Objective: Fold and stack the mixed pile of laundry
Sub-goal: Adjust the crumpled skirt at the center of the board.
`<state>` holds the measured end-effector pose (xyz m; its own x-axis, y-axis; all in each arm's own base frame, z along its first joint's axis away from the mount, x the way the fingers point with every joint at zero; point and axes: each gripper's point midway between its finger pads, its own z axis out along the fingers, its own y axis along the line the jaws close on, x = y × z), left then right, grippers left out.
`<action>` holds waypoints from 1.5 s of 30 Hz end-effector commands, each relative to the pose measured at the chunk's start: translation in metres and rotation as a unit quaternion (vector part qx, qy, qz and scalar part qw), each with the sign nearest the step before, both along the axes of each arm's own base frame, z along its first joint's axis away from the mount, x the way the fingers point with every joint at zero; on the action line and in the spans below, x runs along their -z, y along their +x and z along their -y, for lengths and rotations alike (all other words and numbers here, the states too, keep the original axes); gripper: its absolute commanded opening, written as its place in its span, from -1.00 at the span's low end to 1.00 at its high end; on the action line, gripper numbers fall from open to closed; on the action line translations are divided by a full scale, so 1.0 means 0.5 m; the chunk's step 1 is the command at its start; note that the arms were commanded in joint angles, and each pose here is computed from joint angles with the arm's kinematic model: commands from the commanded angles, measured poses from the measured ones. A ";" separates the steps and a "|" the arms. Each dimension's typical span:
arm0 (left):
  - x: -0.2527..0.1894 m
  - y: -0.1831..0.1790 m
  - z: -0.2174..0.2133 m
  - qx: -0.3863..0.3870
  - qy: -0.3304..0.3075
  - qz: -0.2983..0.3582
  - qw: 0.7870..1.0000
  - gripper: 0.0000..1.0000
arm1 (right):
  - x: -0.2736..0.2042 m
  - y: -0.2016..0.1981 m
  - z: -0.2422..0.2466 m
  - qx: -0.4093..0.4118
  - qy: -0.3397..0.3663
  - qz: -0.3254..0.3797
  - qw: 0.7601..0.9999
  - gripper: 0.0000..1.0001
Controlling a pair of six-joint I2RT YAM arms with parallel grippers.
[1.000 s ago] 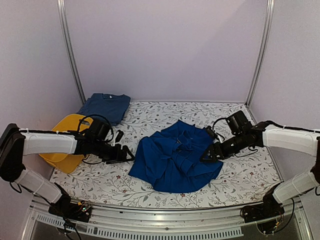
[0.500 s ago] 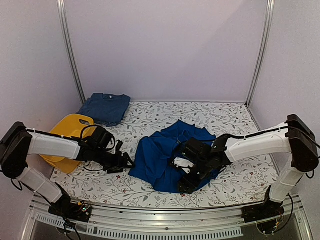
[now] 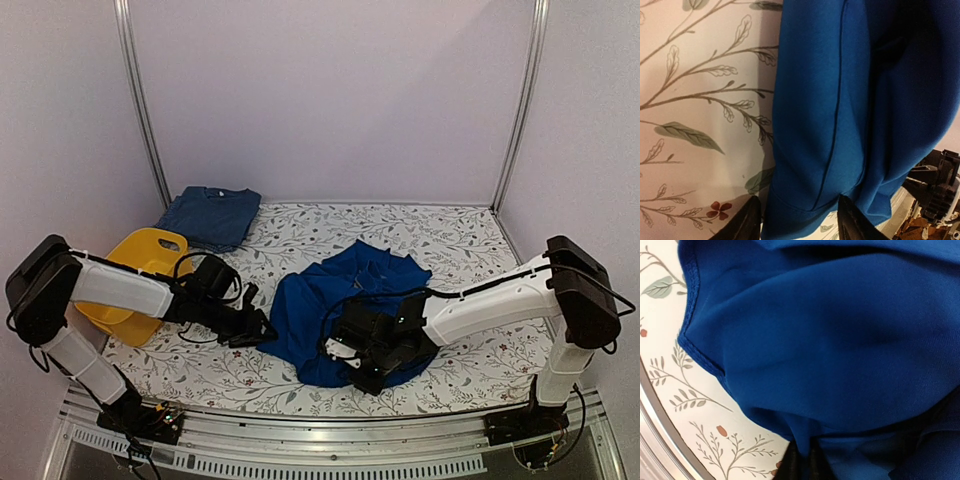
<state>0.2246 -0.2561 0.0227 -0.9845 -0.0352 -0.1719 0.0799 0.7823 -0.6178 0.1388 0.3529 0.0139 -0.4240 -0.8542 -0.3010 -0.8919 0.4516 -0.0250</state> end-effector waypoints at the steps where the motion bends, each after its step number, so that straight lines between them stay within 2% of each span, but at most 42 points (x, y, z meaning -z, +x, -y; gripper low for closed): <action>1: 0.056 -0.046 -0.026 0.006 0.042 -0.042 0.998 -0.06 | -0.014 0.019 0.042 0.027 -0.030 0.001 0.999 -0.99; 6: 0.054 -0.048 -0.026 0.006 0.037 -0.037 0.999 -0.31 | -0.205 0.128 0.026 0.079 0.095 0.049 0.991 -1.00; 10: 0.061 -0.048 -0.021 0.017 0.038 -0.040 0.998 -0.51 | -0.319 0.262 0.080 0.155 0.180 0.064 0.969 -1.00; 14: 0.061 -0.041 -0.011 0.028 0.036 -0.037 0.998 -0.67 | -0.335 0.410 0.156 0.239 0.219 0.057 0.944 -1.00; 17: 0.056 -0.035 0.008 0.041 0.026 -0.033 0.998 -0.64 | -0.238 0.513 0.214 0.312 0.176 0.018 0.933 -1.00; 18: 0.054 -0.035 0.015 0.048 0.024 -0.032 0.998 -0.60 | -0.198 0.539 0.231 0.337 0.160 -0.004 0.928 -0.95; 19: 0.052 -0.037 0.023 0.055 0.019 -0.032 0.998 -0.53 | -0.180 0.561 0.246 0.360 0.150 -0.017 0.921 -0.80; 20: 0.045 -0.041 0.035 0.066 0.010 -0.032 0.997 -0.41 | -0.145 0.579 0.259 0.378 0.136 -0.035 0.915 -0.56; 22: 0.036 -0.045 0.050 0.079 0.000 -0.031 0.996 -0.25 | -0.149 0.601 0.266 0.395 0.144 -0.038 0.907 -0.15; 24: 0.016 -0.050 0.073 0.097 -0.031 -0.030 0.994 -0.32 | -0.201 0.600 0.256 0.386 0.176 -0.026 0.905 0.27; 25: 0.003 -0.050 0.086 0.105 -0.045 -0.026 0.993 -0.46 | -0.229 0.591 0.252 0.379 0.194 -0.025 0.905 0.35; 30: -0.112 -0.032 0.168 0.156 -0.103 0.021 0.982 -1.00 | -0.325 0.491 0.212 0.303 0.272 -0.045 0.912 0.40; 32: -0.175 -0.016 0.201 0.172 -0.127 0.050 0.976 -1.00 | -0.380 0.437 0.191 0.259 0.314 -0.033 0.913 0.41; 39: -0.405 0.064 0.311 0.191 -0.216 0.143 0.947 -1.00 | -0.435 0.299 0.149 0.178 0.391 -0.047 0.902 0.45; 45: -0.461 0.132 0.387 0.181 -0.249 0.143 0.941 -1.00 | -0.472 0.260 0.102 0.158 0.425 -0.010 0.891 0.57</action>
